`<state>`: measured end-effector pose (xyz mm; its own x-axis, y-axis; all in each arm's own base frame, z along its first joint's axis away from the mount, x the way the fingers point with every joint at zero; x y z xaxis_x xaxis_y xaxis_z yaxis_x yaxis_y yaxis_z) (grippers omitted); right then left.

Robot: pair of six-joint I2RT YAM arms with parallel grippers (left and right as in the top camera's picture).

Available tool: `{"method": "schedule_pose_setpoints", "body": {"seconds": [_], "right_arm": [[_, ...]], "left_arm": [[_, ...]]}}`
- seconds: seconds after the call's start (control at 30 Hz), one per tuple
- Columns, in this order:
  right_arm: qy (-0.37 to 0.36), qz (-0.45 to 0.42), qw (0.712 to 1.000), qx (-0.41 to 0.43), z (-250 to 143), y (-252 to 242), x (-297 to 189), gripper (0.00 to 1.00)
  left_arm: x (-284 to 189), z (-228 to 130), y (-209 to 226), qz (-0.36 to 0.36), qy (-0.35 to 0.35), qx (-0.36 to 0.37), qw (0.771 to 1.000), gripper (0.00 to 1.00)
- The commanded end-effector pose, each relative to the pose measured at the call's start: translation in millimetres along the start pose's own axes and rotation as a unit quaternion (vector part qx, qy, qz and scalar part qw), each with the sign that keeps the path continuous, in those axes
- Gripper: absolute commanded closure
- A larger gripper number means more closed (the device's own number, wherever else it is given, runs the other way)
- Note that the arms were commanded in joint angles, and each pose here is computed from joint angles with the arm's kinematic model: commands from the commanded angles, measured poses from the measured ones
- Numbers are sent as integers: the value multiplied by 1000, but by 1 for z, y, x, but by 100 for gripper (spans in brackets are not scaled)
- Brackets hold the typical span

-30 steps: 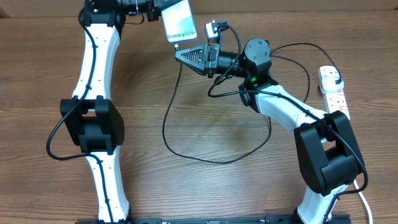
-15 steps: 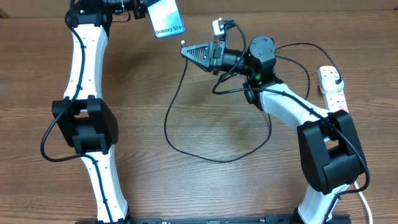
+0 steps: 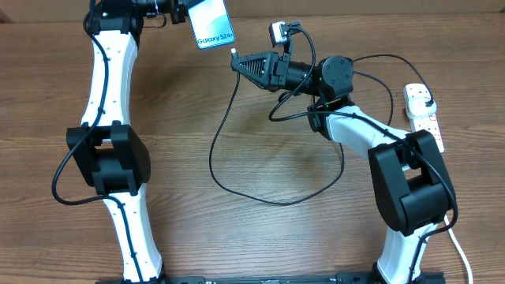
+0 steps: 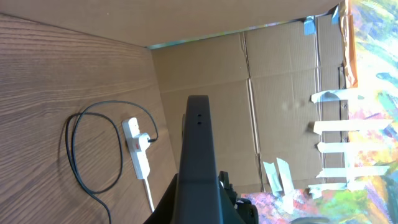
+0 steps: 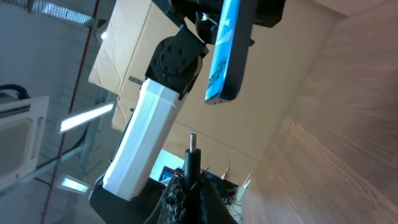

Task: Plug charger to phone and switch on socket
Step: 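Push the USB-C plug into the phone's bottom port held by left gripper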

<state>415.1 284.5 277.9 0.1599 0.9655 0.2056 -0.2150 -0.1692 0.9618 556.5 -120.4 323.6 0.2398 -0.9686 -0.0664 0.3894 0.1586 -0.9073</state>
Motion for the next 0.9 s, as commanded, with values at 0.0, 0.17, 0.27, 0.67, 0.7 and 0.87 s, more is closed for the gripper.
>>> {"method": "schedule_pose_setpoints", "body": {"seconds": [0.0,0.17,0.27,0.67,0.7,0.87], "right_arm": [[4,3,1000,23,1,1,1,96],[4,3,1000,31,0,1,2,96],[4,3,1000,30,0,1,2,96],[0,3,1000,29,2,1,1,96],[-2,4,1000,29,2,1,1,96],[-5,4,1000,30,3,1,1,96]], "left_arm": [[8,-3,-18,-11,11,8,1000,95],[18,-5,-22,-13,13,13,1000,96],[22,-5,-24,-17,15,12,1000,96],[26,-8,-26,-20,20,14,1000,96],[26,-8,-26,-20,21,15,999,96],[28,-10,-27,-24,26,17,999,96]]}}
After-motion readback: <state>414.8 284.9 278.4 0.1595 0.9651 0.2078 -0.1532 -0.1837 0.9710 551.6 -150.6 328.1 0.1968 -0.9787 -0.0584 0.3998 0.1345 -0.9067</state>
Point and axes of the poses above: each gripper's point midway between its finger pads, its own x axis out along the fingers, its own y axis along the line the jaws close on, z = x × y, the point moved 3 cm from there along -x, back along the fingers, and after that the axes turned 12 degrees about x, right-handed, at the moved point
